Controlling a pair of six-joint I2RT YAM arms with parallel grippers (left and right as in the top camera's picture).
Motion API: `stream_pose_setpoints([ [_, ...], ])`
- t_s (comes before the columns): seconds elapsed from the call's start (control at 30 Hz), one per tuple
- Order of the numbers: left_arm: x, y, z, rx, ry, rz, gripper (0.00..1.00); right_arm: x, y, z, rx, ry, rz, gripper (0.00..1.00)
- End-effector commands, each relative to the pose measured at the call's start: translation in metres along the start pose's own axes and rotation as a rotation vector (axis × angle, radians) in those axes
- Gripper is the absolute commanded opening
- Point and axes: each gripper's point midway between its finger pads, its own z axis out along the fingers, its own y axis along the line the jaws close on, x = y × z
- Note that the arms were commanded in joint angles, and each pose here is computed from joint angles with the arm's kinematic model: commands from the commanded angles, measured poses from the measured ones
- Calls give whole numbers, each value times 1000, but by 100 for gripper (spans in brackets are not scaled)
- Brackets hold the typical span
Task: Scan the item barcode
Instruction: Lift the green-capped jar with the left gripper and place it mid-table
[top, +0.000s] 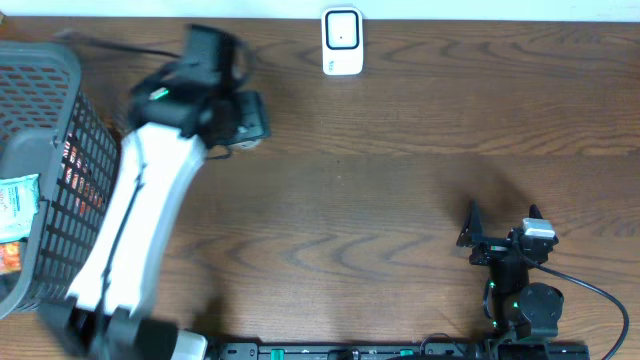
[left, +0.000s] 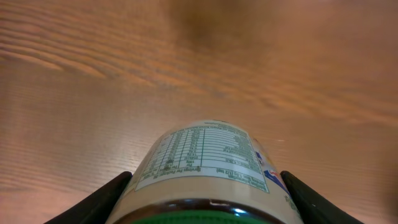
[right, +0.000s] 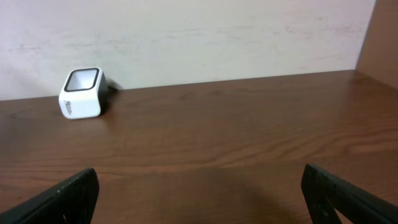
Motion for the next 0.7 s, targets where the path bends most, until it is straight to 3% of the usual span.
stream_pose_setpoints([
  [0.0, -2, 7, 40, -114, 34, 27, 60, 1, 2, 0, -7, 0, -13, 99],
  [0.23, 20, -1, 128, -157, 202, 57, 60, 1, 2, 0, -7, 0, -13, 99],
  [0.53, 47, -24, 179, -159, 269, 105, 60, 1, 2, 0, -7, 0, -13, 99],
  [0.67, 49, -34, 173, -144, 260, 156, 80, 1, 2, 0, -7, 0, -13, 99],
])
